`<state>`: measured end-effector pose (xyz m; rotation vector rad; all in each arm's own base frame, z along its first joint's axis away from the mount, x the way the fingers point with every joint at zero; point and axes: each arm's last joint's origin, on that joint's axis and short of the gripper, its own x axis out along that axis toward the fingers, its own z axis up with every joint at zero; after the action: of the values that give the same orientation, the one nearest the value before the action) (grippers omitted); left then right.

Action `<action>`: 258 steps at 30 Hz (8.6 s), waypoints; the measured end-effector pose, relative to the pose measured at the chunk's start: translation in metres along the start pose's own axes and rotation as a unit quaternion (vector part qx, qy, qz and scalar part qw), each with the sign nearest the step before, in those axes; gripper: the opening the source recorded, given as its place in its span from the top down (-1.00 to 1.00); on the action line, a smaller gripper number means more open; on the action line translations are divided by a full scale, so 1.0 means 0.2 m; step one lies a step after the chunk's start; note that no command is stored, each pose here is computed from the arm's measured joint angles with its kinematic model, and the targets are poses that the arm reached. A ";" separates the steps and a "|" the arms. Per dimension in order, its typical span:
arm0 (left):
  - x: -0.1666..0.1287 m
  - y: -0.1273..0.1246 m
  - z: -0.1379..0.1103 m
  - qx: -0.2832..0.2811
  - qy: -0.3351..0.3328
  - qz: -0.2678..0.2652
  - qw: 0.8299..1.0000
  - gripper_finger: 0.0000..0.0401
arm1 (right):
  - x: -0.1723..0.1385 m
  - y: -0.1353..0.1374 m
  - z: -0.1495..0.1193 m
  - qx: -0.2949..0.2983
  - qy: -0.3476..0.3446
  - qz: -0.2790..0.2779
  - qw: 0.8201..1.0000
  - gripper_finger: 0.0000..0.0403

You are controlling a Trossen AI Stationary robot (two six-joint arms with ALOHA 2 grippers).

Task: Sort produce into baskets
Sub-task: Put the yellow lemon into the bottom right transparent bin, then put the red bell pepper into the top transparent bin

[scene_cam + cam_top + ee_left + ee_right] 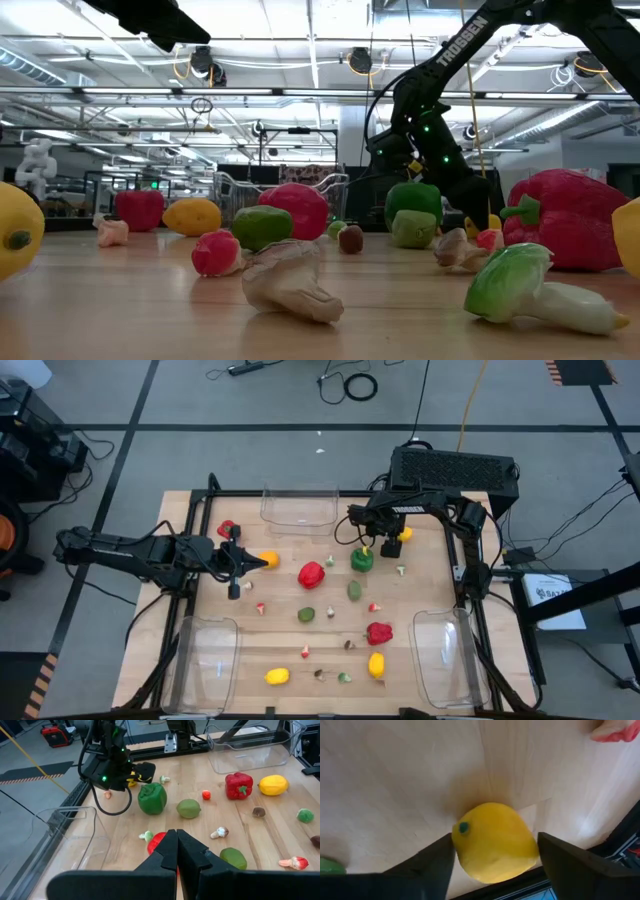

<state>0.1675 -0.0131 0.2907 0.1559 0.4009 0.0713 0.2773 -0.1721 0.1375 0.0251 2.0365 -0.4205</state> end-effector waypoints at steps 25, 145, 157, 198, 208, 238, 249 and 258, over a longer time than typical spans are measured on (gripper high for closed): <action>0.00 0.00 0.00 0.000 0.000 0.001 1.000 0.99 | -0.40 0.12 -0.29 0.096 -0.130 0.031 0.986 0.00; 0.18 -0.02 -0.11 -0.166 0.048 0.044 0.984 0.99 | -0.86 1.23 -1.43 0.303 -0.355 0.182 0.866 -0.25; 0.17 0.00 -0.17 -0.155 0.107 0.073 0.979 0.36 | -1.09 0.98 -1.23 0.289 -0.678 -0.063 0.673 -0.11; -0.04 0.35 -0.35 -0.333 0.318 0.433 0.775 0.22 | -1.01 0.72 -0.38 0.180 -0.558 -0.137 0.798 -0.10; -0.04 0.41 -0.44 -0.351 0.332 0.449 0.752 0.22 | -1.01 0.73 -0.38 0.178 -0.559 -0.116 0.801 -0.10; 0.06 0.43 -0.55 -0.369 0.274 0.471 0.753 0.22 | -1.00 0.73 -0.38 0.175 -0.555 -0.111 0.806 -0.10; 0.08 0.44 -0.57 -0.363 0.270 0.477 0.753 0.22 | -1.00 0.73 -0.38 0.173 -0.552 -0.113 0.808 -0.10; 0.10 0.44 -0.59 -0.348 0.273 0.487 0.753 0.22 | -1.00 0.74 -0.38 0.173 -0.550 -0.112 0.809 -0.10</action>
<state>0.1362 0.0919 0.1898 -0.4351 0.8193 1.3244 0.3379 0.0212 0.2998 -0.1989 0.7900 -0.7362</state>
